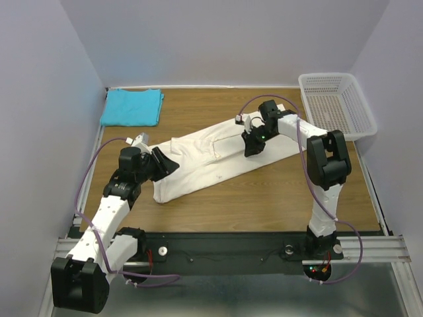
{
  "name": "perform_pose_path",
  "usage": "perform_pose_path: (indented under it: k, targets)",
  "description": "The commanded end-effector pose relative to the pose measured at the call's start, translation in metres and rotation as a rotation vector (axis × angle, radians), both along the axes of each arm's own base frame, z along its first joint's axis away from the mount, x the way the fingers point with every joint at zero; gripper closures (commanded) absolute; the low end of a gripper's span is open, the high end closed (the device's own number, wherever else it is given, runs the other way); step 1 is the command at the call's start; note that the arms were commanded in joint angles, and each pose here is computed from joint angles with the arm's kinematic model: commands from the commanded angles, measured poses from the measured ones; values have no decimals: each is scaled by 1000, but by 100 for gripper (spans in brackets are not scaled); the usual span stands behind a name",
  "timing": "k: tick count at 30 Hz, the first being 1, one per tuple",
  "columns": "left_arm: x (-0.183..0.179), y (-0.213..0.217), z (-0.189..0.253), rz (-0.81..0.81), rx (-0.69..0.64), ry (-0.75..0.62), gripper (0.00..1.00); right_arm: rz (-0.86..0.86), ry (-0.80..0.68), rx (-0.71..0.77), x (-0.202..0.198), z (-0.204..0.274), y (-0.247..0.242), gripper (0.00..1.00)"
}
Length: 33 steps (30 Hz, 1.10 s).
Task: Fold and stack the t-shirts
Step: Fold the tshirt
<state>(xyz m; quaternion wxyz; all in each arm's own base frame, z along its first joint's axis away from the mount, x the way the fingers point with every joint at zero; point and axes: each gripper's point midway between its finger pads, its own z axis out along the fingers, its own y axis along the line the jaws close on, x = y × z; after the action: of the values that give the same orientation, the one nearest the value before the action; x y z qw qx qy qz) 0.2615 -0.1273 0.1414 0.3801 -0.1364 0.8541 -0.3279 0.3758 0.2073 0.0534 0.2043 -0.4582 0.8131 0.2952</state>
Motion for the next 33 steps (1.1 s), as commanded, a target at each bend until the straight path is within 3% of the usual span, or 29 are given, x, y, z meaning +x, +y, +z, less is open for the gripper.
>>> perform_pose_path:
  k: [1, 17, 26, 33]
  targets:
    - [0, -2, 1, -26, -2, -35, 48, -32, -18, 24, 22, 3, 13, 84]
    - [-1, -6, -4, -53, -12, -19, 48, -168, -22, 9, 76, -11, 35, 84]
    - [-1, -9, -4, -71, -17, -16, 48, 13, -32, 195, 32, 42, 61, 85]
    - [-2, -8, -3, -65, -18, -18, 48, 148, 25, 219, -10, 40, 103, 85]
